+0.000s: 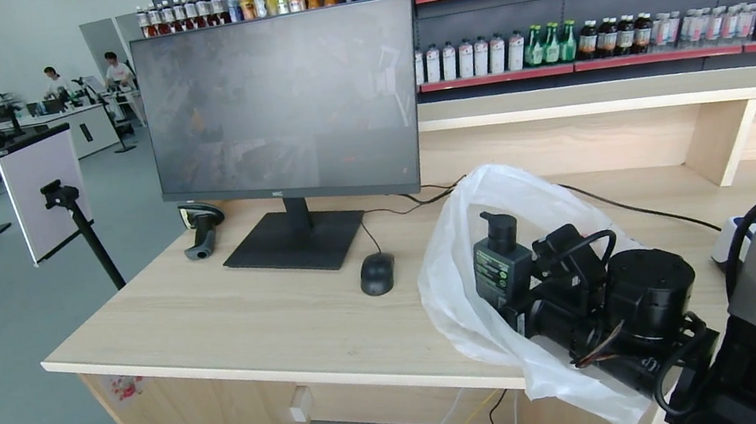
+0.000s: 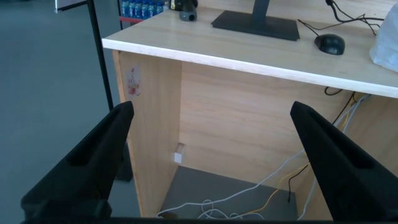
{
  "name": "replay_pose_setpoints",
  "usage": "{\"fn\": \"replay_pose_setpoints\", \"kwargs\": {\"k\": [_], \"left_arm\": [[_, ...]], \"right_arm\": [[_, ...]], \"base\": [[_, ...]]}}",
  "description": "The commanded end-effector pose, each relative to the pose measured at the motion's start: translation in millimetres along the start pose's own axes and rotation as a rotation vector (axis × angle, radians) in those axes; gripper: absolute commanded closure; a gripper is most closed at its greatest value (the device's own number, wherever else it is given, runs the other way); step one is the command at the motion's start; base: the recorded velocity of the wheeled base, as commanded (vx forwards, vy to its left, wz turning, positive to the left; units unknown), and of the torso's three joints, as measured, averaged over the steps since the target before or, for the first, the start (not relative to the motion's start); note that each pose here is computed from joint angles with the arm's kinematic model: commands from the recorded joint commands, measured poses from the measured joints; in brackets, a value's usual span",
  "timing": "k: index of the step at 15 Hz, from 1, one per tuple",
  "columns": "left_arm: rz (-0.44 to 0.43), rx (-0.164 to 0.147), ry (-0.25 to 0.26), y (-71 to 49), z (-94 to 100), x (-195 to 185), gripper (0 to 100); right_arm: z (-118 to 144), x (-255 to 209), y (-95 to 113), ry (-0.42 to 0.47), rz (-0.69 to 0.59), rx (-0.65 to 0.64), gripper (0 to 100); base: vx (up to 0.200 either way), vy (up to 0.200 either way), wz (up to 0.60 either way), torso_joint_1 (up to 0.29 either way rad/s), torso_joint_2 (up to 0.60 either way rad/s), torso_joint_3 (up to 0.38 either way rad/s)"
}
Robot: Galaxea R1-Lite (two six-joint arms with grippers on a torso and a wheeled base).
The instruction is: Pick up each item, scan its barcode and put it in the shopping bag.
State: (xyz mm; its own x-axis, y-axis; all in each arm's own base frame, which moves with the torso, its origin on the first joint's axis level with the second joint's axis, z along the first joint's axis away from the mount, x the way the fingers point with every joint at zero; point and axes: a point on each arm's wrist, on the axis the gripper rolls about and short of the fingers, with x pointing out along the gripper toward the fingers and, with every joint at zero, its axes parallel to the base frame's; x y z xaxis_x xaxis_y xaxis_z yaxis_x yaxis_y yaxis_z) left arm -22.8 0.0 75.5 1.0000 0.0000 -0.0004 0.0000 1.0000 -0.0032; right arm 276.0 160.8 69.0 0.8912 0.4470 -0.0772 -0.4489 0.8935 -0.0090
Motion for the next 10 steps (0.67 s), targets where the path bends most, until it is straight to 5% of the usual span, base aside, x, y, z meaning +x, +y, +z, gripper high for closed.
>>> {"fn": "replay_pose_setpoints", "kwargs": {"k": [1,10], "left_arm": [[0.000,-0.001,0.000,0.0,0.0,0,0],[0.000,-0.001,0.000,0.0,0.0,0,0]], "right_arm": [[8,-3,0,-0.024,0.001,0.001,0],[38,-31,-2,-0.102,0.001,0.006,0]], "base": [[0.000,0.000,0.00,0.000,0.00,0.000],[0.000,0.000,0.00,0.000,0.00,0.000]]}}
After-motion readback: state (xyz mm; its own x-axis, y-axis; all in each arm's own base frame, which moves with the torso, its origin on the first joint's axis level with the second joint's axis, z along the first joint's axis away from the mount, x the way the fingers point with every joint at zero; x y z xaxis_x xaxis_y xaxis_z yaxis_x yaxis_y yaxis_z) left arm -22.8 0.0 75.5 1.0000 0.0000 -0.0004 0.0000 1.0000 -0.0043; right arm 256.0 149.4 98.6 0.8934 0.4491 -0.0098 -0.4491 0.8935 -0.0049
